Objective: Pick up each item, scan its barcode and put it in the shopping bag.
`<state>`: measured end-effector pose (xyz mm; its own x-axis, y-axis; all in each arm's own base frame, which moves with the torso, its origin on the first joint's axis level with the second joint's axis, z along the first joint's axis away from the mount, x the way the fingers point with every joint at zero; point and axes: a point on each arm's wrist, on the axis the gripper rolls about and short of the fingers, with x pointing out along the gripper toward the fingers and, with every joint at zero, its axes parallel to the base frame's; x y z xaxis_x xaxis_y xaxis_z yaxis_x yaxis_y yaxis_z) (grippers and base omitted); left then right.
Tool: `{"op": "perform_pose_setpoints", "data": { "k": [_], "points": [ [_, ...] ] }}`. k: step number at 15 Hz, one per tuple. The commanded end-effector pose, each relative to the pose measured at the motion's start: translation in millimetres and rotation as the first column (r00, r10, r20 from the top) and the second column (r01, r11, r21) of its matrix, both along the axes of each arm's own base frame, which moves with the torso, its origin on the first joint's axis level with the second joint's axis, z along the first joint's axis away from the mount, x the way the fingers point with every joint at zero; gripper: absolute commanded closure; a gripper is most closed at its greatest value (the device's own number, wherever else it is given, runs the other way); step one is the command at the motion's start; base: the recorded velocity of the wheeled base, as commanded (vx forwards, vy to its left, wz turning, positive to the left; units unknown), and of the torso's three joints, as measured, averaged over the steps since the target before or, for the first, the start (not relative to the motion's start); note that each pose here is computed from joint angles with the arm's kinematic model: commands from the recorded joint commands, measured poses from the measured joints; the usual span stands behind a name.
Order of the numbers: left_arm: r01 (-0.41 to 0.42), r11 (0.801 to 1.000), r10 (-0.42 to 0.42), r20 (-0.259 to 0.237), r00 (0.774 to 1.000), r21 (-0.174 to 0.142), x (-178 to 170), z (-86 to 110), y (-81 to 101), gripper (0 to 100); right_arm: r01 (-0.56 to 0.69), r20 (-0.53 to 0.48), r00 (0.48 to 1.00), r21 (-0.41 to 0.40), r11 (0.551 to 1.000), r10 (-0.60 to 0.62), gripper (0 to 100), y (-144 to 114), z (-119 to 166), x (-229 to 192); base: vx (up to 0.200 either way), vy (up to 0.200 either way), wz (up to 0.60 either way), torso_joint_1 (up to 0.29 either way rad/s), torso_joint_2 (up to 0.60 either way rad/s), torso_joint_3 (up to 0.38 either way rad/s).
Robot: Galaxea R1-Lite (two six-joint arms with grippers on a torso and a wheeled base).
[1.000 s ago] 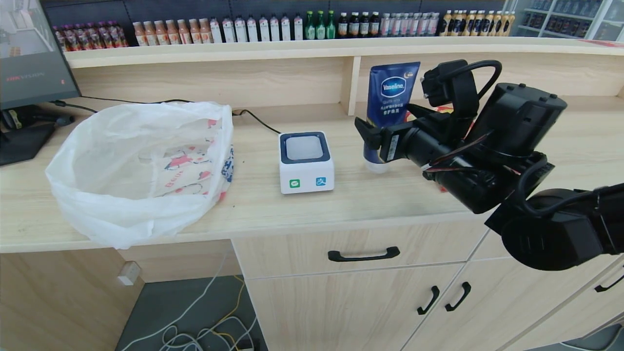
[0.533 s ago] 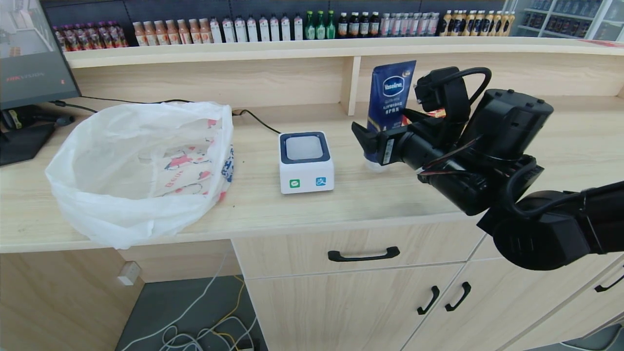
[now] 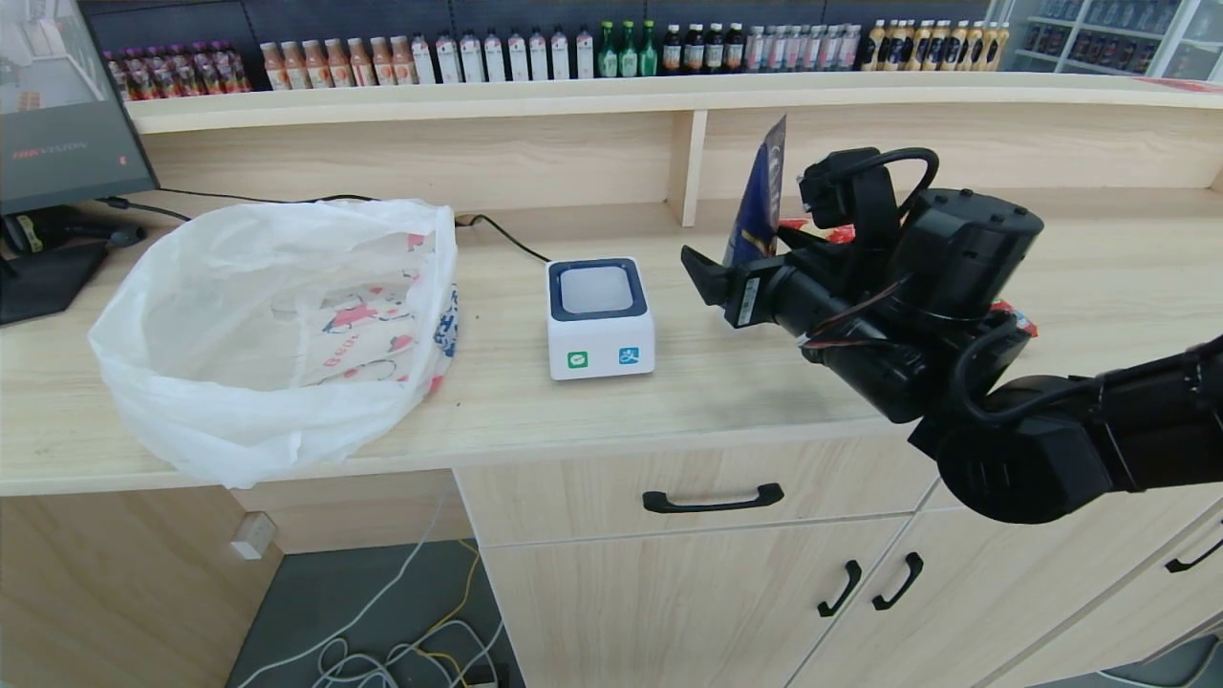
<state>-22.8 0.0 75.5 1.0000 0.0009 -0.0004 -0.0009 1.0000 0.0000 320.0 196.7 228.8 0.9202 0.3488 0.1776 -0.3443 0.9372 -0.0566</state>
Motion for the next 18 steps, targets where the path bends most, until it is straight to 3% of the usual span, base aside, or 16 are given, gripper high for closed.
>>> {"op": "perform_pose_setpoints", "data": {
  "k": [1, 11, 18],
  "points": [
    [-0.001, 1.0, 0.001, 0.0, 1.0, 0.0, 0, 0.0, 0.0, 0, 0.006, -0.005, 1.0, -0.002, 1.0, -0.006, 0, 0, -5, 6, 0.0, 0.0, 0.0, 0.0, 0.0, 0.0],
    [-0.001, 1.0, 0.001, 0.0, 1.0, 0.0, 0, 0.0, 0.0, 0, 0.049, 0.022, 0.998, 0.081, 0.996, -0.051, 0, -7, -5, 38, 0.0, 0.0, 0.0, 0.0, 0.0, 0.0],
    [-0.001, 1.0, 0.001, 0.0, 1.0, 0.0, 0, 0.0, 0.0, 0, 0.052, 0.019, 0.998, 0.078, 0.996, -0.054, 0, -1, -11, 48, 0.0, 0.0, 0.0, 0.0, 0.0, 0.0]
  ]
}}
